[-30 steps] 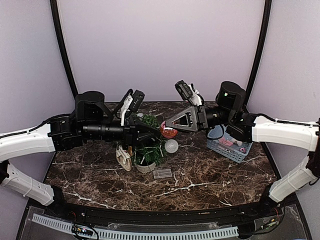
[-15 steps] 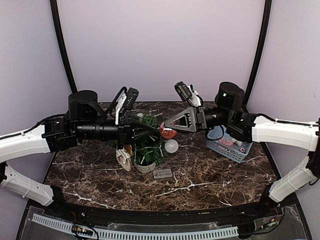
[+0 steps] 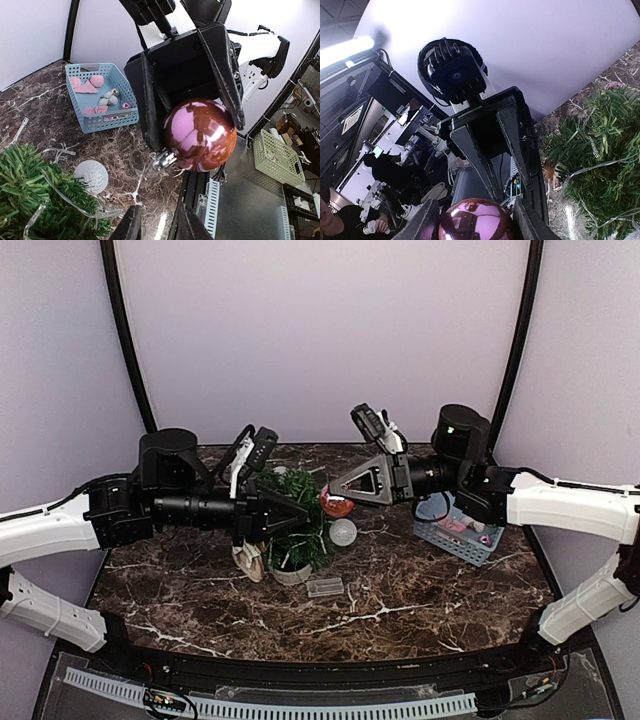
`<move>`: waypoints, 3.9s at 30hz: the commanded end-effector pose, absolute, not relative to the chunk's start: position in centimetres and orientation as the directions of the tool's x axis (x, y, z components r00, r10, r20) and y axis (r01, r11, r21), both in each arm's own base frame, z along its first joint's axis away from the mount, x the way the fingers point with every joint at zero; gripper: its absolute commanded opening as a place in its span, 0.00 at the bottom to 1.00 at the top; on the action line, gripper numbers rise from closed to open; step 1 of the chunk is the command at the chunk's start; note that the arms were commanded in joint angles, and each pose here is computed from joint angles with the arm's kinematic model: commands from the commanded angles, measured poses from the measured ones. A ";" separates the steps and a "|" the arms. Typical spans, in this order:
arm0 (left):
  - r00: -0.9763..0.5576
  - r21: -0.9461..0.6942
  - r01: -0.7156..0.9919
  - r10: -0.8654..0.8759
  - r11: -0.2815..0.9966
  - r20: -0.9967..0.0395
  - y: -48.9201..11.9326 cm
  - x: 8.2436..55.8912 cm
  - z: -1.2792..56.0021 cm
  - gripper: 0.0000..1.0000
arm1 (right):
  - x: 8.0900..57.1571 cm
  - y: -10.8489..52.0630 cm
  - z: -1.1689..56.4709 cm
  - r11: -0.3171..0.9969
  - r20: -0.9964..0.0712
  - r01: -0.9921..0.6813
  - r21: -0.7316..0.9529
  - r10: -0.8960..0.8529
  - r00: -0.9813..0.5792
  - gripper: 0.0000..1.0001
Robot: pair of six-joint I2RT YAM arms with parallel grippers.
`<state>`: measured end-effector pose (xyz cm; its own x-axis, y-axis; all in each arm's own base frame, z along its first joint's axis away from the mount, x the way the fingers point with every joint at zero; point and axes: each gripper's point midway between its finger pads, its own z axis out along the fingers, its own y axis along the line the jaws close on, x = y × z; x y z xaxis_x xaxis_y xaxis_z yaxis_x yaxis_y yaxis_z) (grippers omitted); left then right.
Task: Decorate the small christmas tree
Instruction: Hang the ornament ball on the branch.
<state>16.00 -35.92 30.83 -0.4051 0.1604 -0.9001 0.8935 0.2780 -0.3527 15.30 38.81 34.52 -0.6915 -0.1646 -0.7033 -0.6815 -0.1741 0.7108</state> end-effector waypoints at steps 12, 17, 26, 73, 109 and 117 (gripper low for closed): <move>-0.362 -0.314 0.913 0.162 0.260 -0.918 -36.6 16.2 32.2 0.31 | 14.5 38.7 35.3 -0.203 -0.731 -0.702 0.682 -0.154 -0.665 0.43; -0.356 -0.312 0.919 0.167 0.242 -0.919 -37.1 16.1 32.5 0.31 | 14.4 38.6 35.5 -0.207 -0.732 -0.703 0.680 -0.153 -0.664 0.43; -0.343 -0.306 0.926 0.160 0.220 -0.925 -37.3 15.9 32.9 0.29 | 14.3 38.4 35.7 -0.211 -0.732 -0.701 0.681 -0.153 -0.664 0.43; -0.365 -0.323 0.913 0.145 0.249 -0.919 -36.8 16.2 32.3 0.00 | 14.3 38.6 34.4 -0.181 -0.711 -0.688 0.703 -0.170 -0.682 0.43; -0.407 -0.297 0.875 0.250 0.382 -0.879 -35.5 14.8 28.4 0.06 | 14.5 39.8 32.3 -0.084 -0.645 -0.640 0.764 -0.081 -0.760 0.40; -0.417 -0.307 0.855 0.202 0.418 -0.886 -34.6 15.2 29.2 0.08 | 15.3 40.3 33.3 -0.078 -0.668 -0.664 0.744 -0.047 -0.743 0.40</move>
<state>15.12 -35.44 28.55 -0.4135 0.2316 -0.8806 0.8666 0.3969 -0.3025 14.94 39.75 31.40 -0.7771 -0.0910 -0.6228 -0.6207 -0.0538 0.7822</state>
